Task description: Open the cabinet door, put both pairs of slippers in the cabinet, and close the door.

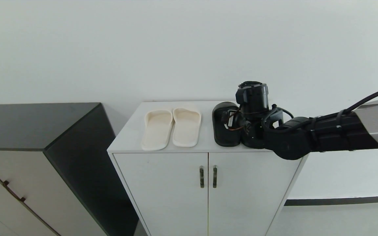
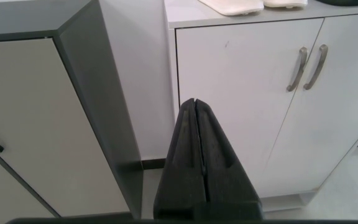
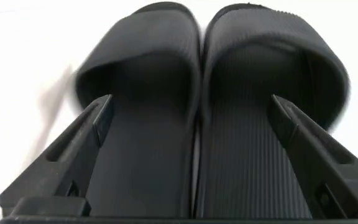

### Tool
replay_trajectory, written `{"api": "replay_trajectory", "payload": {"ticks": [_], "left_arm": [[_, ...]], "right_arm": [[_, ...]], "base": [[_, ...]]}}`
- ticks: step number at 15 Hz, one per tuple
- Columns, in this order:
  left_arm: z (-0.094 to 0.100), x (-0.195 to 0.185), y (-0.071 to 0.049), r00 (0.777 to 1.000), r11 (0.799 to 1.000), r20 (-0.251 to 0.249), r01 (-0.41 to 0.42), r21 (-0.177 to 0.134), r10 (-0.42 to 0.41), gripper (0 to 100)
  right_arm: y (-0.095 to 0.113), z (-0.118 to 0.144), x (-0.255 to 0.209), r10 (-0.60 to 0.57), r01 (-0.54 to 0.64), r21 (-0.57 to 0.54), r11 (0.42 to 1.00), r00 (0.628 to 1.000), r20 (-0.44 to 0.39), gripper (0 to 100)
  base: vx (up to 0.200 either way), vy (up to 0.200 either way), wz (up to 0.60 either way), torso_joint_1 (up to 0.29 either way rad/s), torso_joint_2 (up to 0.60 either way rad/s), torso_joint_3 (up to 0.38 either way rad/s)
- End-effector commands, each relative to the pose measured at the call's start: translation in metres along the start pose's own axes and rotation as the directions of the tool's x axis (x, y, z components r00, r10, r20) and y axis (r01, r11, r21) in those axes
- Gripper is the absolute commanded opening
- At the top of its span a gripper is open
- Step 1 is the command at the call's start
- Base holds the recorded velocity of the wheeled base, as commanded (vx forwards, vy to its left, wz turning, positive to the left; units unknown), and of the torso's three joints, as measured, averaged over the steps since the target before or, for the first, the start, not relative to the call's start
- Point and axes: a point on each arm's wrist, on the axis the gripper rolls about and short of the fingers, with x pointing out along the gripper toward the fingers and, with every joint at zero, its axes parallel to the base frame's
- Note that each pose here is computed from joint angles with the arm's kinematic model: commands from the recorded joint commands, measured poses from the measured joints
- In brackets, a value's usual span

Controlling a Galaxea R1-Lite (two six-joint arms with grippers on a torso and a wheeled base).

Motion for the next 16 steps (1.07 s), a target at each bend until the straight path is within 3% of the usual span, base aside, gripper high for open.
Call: {"api": "replay_trajectory", "payload": {"ticks": [1,4,10,11,16], "left_arm": [[0.0,0.0,0.0,1.0,1.0,0.001,0.001,0.0,-0.001,0],[0.0,0.0,0.0,1.0,1.0,0.001,0.001,0.0,-0.001,0],[0.0,0.0,0.0,1.0,1.0,0.001,-0.001,-0.003,0.001,0],[0.0,0.0,0.0,1.0,1.0,0.001,-0.001,-0.003,0.001,0],[0.0,0.0,0.0,1.0,1.0,0.0,-0.002,-0.005,0.002,0]], "right_arm": [[0.001,-0.016,0.026,-0.031,0.03,-0.026,0.999,0.999,-0.015,100],[-0.009,-0.014,0.049,-0.067,0.067,-0.036,0.997,0.998,0.001,100],[-0.007,-0.005,0.069,-0.073,0.075,-0.051,0.996,0.996,0.05,100],[-0.007,-0.005,0.07,-0.074,0.077,-0.062,0.995,0.996,0.052,0],[-0.007,0.004,0.065,-0.075,0.08,-0.08,0.994,0.995,0.067,0]], "base": [[0.0,0.0,0.0,0.0,0.0,0.0],[0.0,0.0,0.0,0.0,0.0,0.0],[0.0,0.0,0.0,0.0,0.0,0.0],[0.0,0.0,0.0,0.0,0.0,0.0],[0.0,0.0,0.0,0.0,0.0,0.0]]}}
